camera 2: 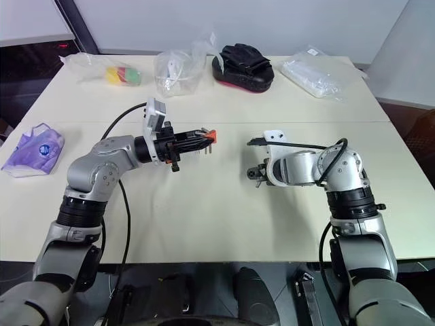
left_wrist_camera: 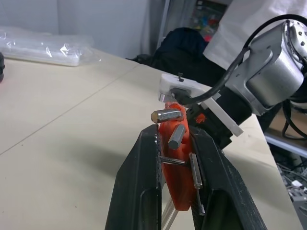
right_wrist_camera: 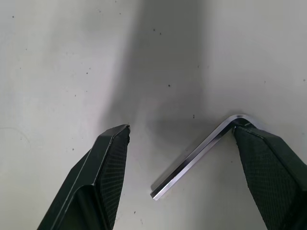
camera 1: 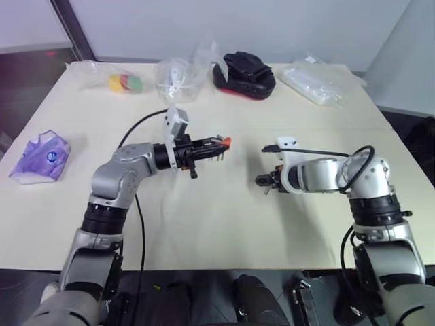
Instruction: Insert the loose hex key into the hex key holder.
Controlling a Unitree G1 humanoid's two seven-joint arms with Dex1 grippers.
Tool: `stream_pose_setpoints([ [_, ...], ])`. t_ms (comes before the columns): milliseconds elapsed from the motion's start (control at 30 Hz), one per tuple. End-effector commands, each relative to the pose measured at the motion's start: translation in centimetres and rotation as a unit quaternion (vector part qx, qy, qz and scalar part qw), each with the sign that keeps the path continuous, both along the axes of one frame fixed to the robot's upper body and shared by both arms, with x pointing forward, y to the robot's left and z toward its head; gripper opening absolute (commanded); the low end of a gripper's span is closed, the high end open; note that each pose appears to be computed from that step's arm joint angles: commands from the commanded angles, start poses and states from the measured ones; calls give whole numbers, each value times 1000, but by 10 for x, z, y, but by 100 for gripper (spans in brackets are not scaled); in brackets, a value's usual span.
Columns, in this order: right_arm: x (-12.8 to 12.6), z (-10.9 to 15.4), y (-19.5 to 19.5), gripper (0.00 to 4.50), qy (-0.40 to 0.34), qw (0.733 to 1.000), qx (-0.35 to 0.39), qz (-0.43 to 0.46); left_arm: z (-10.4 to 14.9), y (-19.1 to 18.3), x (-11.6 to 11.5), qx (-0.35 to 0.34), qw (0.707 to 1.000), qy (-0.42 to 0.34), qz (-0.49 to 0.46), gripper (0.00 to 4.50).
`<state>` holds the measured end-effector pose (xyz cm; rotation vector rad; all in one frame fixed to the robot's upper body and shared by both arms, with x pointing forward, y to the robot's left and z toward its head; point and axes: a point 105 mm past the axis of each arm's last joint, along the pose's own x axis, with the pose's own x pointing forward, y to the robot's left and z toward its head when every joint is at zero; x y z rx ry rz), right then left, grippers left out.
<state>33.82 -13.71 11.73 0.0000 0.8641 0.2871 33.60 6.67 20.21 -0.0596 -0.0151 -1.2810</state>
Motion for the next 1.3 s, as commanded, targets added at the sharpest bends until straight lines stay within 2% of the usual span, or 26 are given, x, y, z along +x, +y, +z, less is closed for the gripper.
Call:
stream_pose_setpoints([
  [33, -4, -10, 7, 353, -1, 1000, -2, 28, 14, -1, -3, -10, 1000, -26, -9, 21],
  [100, -3, -9, 7, 353, -19, 999, -8, 33, 14, -2, -3, -10, 1000, -26, -10, 21],
  [267, -6, -13, 8, 353, -5, 999, 4, 39, 15, -2, -2, -9, 1000, -27, -12, 21],
  [367, -5, -14, 8, 269, -1, 999, 8, 36, 15, -2, -3, -8, 1000, -27, -12, 21],
  [533, -5, -13, 9, 14, 4, 999, 8, 36, 14, -2, -3, -8, 1000, -27, -10, 21],
  [800, -6, -5, 19, 6, -24, 997, -15, 67, 15, 0, -4, -9, 1000, -26, -8, 21],
  [867, -1, 7, 23, 6, -70, 994, -21, 75, 15, -1, -4, -9, 1000, -27, -9, 21],
  [900, 5, 17, 23, 6, -118, 989, -32, 79, 16, -1, -4, -9, 1000, -27, -9, 21],
  [967, 18, 42, 21, 6, -225, 971, -50, 69, 16, -2, -4, -10, 1000, -26, -11, 21],
  [1033, 29, 73, 11, 6, -347, 935, -65, 38, 16, -3, -4, -11, 1000, -26, -12, 21],
  [1200, 29, 121, 2, 6, -508, 861, -21, -9, 17, -4, -3, -11, 1000, -26, -14, 21],
  [1233, 27, 133, 2, 6, -539, 842, -8, -17, 18, -5, -2, -11, 999, -26, -14, 21],
  [1300, 13, 172, 10, 6, -629, 775, 64, -21, 23, -9, 5, -18, 999, -28, -11, 21],
])
